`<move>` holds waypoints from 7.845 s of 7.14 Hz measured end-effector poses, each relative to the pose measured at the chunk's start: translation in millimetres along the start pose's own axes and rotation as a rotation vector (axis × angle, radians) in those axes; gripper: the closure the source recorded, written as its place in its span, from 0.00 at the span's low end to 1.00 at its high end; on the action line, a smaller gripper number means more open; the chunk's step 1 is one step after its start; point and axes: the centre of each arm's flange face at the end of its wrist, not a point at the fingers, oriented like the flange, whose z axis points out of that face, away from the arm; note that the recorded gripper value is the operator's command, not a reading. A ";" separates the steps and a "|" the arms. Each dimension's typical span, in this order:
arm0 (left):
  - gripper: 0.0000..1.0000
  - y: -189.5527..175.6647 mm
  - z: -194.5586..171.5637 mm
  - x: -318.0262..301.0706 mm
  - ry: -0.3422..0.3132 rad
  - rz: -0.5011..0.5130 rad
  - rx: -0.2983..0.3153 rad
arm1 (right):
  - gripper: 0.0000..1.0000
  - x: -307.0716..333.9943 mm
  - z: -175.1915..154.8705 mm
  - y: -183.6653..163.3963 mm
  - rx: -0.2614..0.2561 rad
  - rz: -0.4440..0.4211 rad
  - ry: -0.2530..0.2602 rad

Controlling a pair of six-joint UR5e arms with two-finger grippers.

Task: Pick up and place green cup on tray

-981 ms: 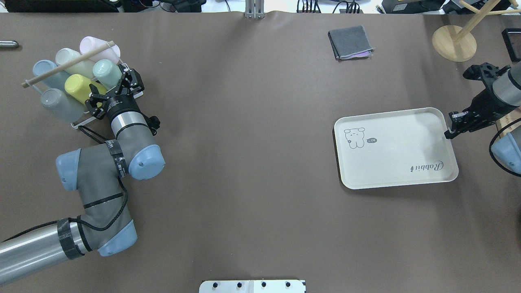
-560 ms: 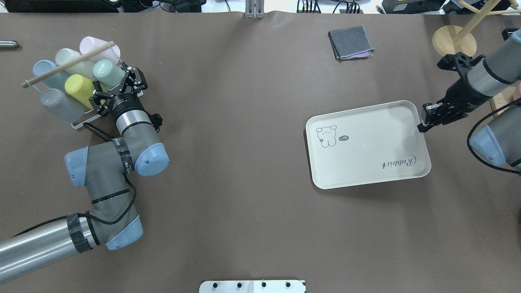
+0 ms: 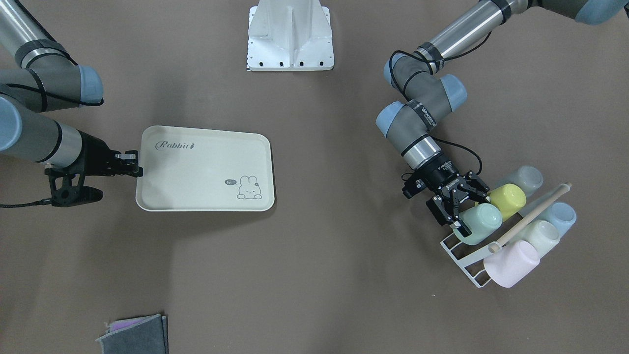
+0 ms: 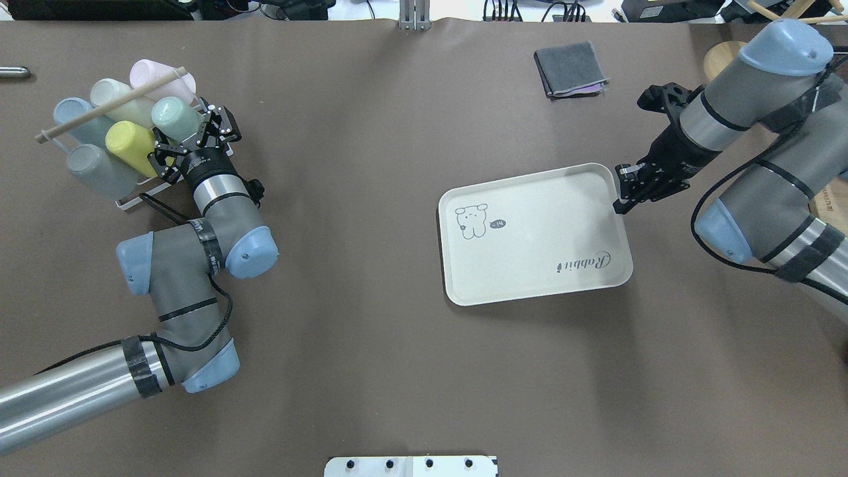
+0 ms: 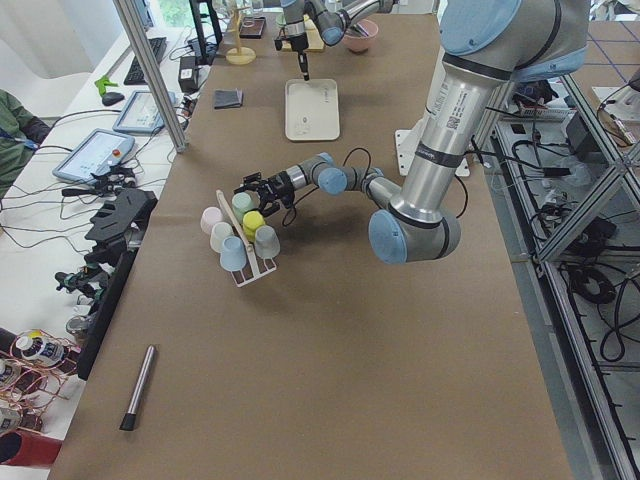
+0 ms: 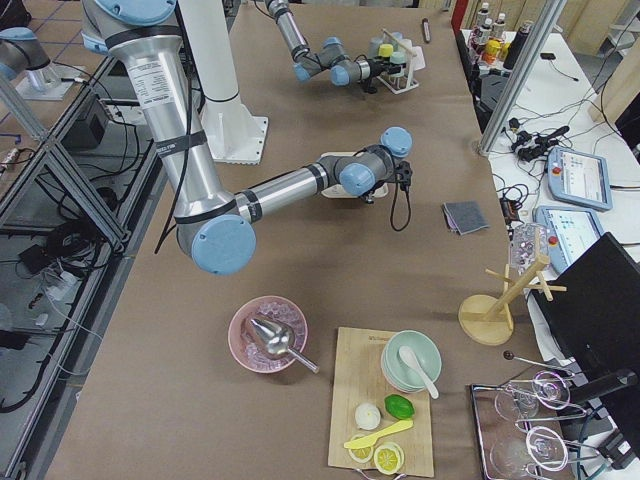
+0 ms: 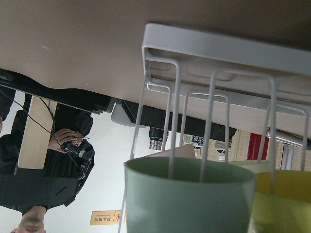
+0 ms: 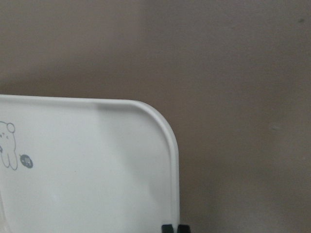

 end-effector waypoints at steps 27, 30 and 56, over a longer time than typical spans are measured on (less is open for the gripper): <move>0.45 91.4 -30.0 3.4 -0.086 0.124 0.029 | 0.00 -148.8 93.5 41.5 0.040 0.073 0.016; 0.43 117.5 -46.1 -9.2 -0.175 -0.002 0.067 | 0.00 -115.8 59.0 16.2 0.067 0.106 0.099; 1.00 0.3 -222.9 -86.5 0.657 -1.641 2.066 | 0.00 396.2 -217.7 132.2 0.081 -0.023 0.420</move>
